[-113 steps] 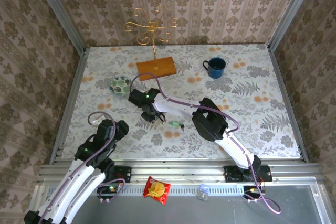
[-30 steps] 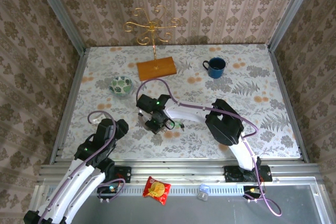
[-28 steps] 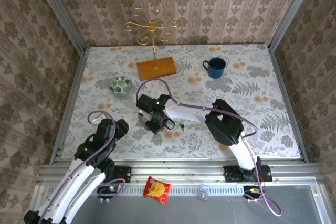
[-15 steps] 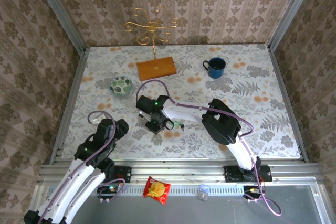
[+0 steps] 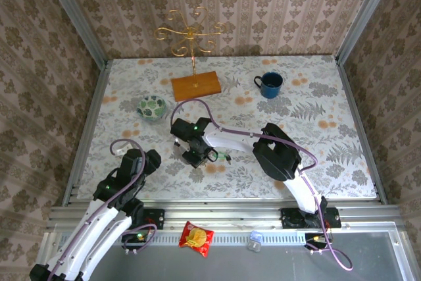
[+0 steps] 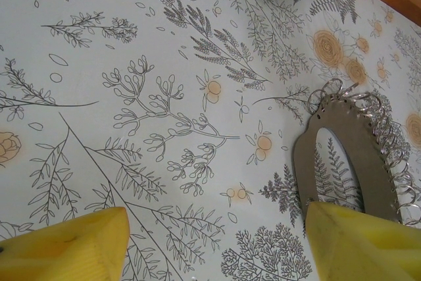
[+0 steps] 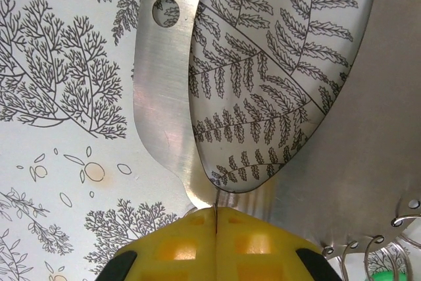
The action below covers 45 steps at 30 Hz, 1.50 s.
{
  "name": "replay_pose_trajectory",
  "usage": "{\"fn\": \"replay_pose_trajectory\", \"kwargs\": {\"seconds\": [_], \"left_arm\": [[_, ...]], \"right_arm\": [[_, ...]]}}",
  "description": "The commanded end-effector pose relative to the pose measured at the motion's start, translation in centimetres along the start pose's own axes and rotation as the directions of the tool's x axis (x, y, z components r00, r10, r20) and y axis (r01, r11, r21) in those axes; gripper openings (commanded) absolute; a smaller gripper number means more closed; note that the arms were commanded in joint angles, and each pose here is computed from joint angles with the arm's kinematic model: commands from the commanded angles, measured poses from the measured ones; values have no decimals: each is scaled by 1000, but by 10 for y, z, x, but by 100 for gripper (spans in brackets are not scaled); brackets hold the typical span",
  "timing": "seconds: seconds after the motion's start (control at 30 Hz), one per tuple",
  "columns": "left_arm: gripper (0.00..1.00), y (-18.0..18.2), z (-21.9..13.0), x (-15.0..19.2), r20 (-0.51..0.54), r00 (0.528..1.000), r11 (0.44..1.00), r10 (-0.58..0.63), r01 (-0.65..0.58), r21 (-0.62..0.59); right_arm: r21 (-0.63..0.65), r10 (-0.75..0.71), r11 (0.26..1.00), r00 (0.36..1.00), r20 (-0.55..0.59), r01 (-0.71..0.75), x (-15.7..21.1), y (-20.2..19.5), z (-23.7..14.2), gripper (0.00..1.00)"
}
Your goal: Put the keys on the keyring
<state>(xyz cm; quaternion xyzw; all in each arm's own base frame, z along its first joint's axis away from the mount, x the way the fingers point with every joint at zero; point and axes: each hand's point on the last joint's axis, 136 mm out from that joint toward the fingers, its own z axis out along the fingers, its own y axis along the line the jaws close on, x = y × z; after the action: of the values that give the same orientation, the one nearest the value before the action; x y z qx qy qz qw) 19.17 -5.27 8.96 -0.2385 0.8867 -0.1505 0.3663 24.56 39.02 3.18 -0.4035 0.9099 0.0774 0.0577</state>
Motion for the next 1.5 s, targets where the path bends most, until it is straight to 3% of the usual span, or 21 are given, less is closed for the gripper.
{"fn": "replay_pose_trajectory", "kwargs": {"seconds": [0.0,0.17,0.27,0.5,0.67,0.73,0.77,0.9,0.97,1.03,1.13,1.27,1.47], "left_arm": [[71,-16,-8,-15,45,996,996,75,-77,48],[69,-61,-21,-39,154,951,937,270,-296,185],[63,-89,-31,-52,261,882,856,393,-454,247],[47,-151,-55,-83,509,610,587,607,-776,230],[41,-191,-61,-84,553,452,366,700,-892,266],[38,-206,-63,-79,573,402,275,714,-914,298],[38,-207,-61,-85,575,391,264,719,-919,294],[34,-217,-50,-63,604,325,118,728,-927,357],[33,-216,-45,-52,616,316,76,722,-921,382],[27,-216,-44,-39,640,303,23,706,-913,407],[16,-212,-49,-14,706,261,-100,659,-899,426],[15,-206,-53,4,734,275,-155,621,-875,459],[17,-202,-51,17,735,297,-175,610,-854,490]], "right_arm": [[-41,-7,999,997,72,10,-12,1,-31,0],[-79,-46,994,937,347,79,-35,2,-92,0],[-131,-38,984,869,494,118,-45,-2,-124,0],[-185,-63,950,734,676,252,-54,-20,-172,0],[-149,-138,901,596,791,407,-50,-19,-196,0],[-142,-158,888,579,800,438,-46,-20,-196,0],[-145,-161,884,579,799,445,-45,-21,-196,0],[-168,-153,870,579,801,463,-39,-22,-193,0],[-164,-154,865,563,812,474,-37,-22,-193,0],[-159,-153,859,541,827,486,-35,-23,-194,0],[-157,-150,846,510,847,510,-34,-22,-200,0],[-141,-175,819,476,862,557,-30,-18,-204,0],[-127,-202,786,447,872,604,-24,-10,-211,0]]}}
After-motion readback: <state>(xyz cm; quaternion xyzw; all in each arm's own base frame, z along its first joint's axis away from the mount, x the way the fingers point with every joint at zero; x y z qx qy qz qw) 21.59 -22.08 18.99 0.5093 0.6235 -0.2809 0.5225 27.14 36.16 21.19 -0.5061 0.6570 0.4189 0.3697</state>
